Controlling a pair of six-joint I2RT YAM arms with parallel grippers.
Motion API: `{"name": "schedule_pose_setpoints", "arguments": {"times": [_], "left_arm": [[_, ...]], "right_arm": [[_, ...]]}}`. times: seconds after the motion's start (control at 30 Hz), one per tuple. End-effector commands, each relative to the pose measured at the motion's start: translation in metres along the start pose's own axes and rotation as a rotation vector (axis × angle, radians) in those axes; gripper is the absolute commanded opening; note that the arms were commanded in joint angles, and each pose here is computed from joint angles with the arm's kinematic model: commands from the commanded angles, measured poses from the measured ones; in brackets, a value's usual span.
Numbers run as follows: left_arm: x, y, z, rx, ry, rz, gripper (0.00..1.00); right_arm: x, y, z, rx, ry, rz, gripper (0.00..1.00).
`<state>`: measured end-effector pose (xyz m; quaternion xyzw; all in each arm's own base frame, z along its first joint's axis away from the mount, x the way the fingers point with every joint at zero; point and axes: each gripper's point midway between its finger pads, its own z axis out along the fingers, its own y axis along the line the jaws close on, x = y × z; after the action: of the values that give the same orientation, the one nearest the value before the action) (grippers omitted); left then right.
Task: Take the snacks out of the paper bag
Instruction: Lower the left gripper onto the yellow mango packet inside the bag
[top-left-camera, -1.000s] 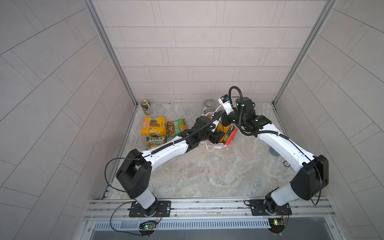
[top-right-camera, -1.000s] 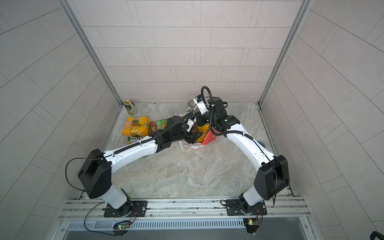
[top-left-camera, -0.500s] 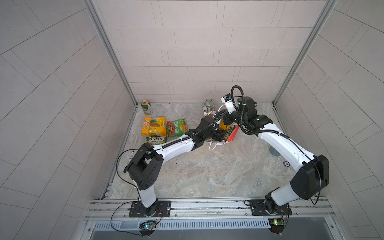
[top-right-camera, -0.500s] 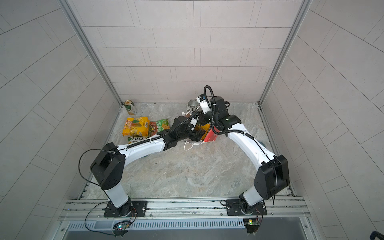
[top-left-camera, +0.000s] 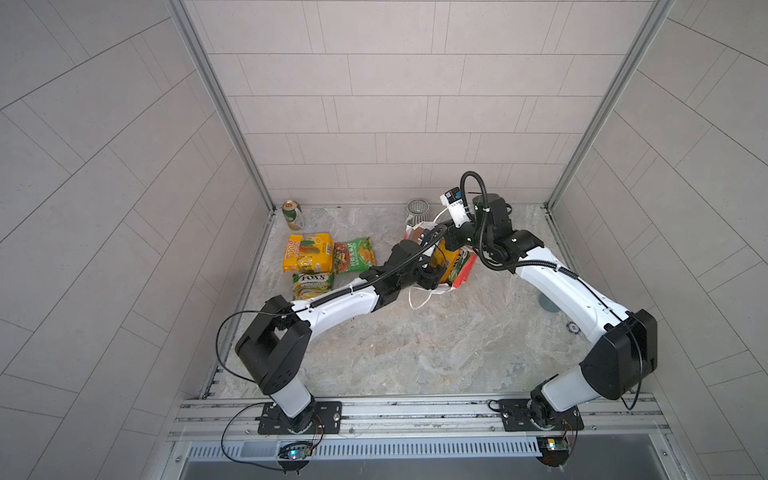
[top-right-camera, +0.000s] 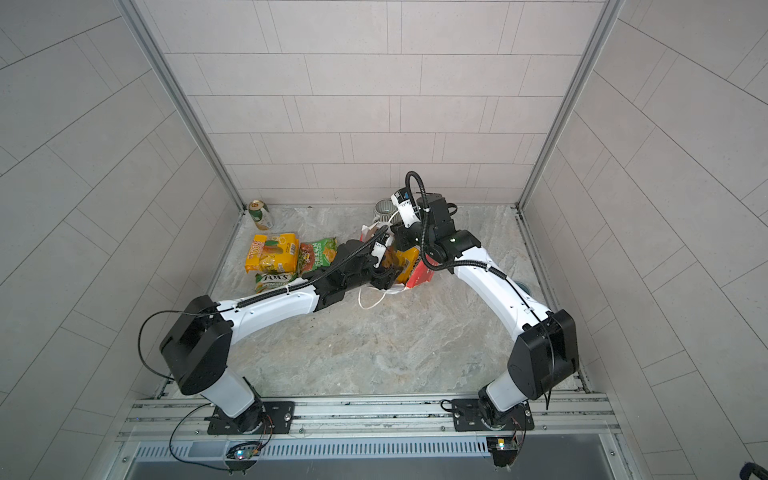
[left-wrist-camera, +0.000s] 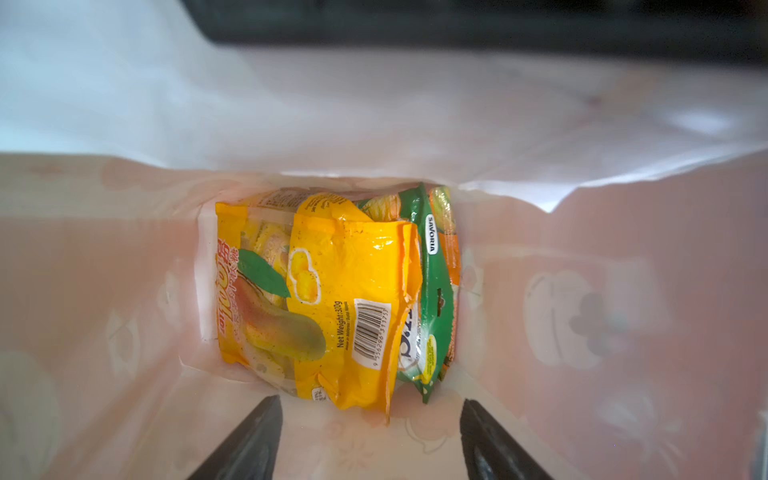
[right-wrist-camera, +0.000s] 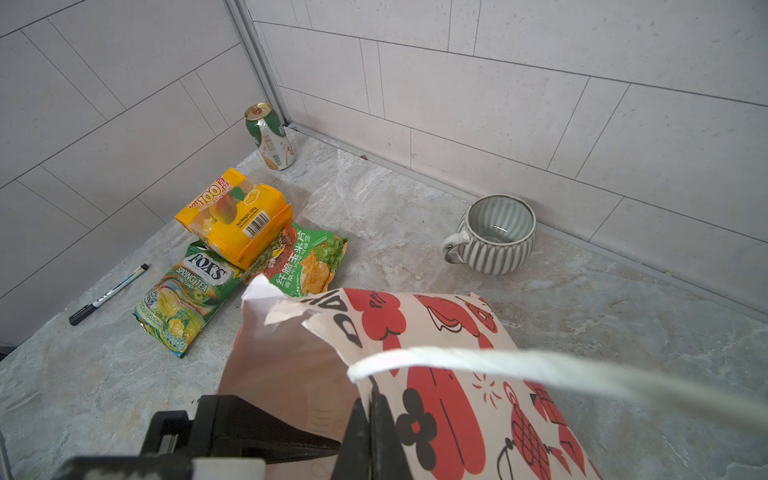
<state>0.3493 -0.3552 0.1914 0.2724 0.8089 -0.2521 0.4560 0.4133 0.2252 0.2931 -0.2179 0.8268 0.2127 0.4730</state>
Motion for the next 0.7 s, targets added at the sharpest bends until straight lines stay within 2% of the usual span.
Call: {"name": "schedule_pose_setpoints", "arguments": {"times": [0.0,0.4,0.67], "left_arm": [[-0.003,-0.009,-0.002,0.031,-0.024,0.022,0.71],[0.012,-0.013,0.026,0.022,0.059,0.044,0.7],[0.008,-0.006,0.047,-0.024,0.086,0.03,0.76]], "right_arm": [[-0.031,0.004,-0.019,0.012,-0.089,0.01,0.01],[-0.044,0.007,-0.022,-0.004,-0.118,0.029,0.01],[-0.044,0.01,-0.02,-0.026,-0.12,0.05,0.0]]}}
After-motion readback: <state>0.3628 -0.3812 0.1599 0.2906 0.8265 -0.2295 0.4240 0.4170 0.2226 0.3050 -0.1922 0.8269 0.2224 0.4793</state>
